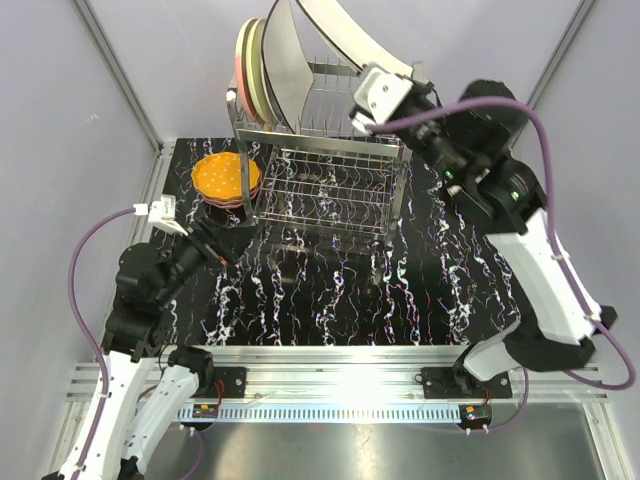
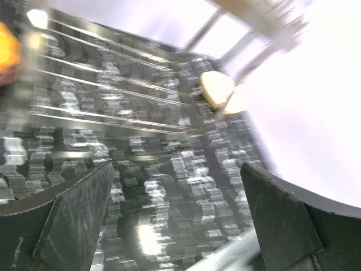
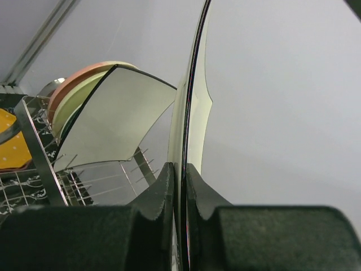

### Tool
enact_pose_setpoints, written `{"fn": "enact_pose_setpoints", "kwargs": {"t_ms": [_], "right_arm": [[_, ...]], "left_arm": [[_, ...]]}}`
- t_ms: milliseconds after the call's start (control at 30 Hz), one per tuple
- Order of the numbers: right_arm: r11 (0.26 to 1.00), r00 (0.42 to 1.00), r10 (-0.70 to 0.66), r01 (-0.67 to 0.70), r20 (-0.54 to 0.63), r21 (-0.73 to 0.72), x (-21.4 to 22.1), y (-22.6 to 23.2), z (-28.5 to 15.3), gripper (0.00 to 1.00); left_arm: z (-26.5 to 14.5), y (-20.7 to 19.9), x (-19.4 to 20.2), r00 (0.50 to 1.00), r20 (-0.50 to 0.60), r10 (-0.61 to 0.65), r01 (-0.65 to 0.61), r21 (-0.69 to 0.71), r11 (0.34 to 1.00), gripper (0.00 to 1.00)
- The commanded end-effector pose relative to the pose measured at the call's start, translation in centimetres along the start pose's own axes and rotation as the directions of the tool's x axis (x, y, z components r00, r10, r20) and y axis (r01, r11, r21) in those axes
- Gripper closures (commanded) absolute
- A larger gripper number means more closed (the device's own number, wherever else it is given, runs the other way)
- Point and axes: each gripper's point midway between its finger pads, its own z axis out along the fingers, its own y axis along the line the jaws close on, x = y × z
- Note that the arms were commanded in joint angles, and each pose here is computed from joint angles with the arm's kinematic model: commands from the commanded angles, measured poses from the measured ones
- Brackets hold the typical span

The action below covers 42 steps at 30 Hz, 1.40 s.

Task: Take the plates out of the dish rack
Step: Pass the plate from the right arm to the left

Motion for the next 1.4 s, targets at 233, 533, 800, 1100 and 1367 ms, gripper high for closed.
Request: {"fn": "enact_pose_setpoints", "kwargs": {"t_ms": [233,533,800,1100,1367], "right_arm": [[0.872,0.856,-0.473,0.42,0.208,0.252,-7.7,-5.4,-11.9,1.0],[0.721,0.676,-0.69,0.673,0.26,0.164,-5.0,0.6,-16.2,1.0],[0.595,0.523,-0.774,0.794,0.357,0.127,-2.9,6.2,-17.9,1.0],[0.561,0.455,-0.769,0.818,0.449,0.131,-2.3,9.7,-18.2,1.0],[0.557,0.419,-0.747,0.818,0.517,0.142,-2.8,12.3,-17.6,1.0]], "left_arm": [[-1.0,-7.6,-4.2,0.816,-0.05,-0.576,0.57,0.241,0.786,0.01],[-1.8,-11.0,-5.7,0.791,-0.15,-0.593,0.605,0.333,0.723,0.01],[-1.9,-13.5,-5.8,0.86,-0.233,-0.454,0.51,0.442,0.738,0.01],[-0.6,-12.9,-3.4,0.843,-0.361,-0.398,0.525,0.391,0.756,0.01],[0.9,-12.5,-0.6,0.828,-0.43,-0.359,0.515,0.333,0.79,0.02]]}}
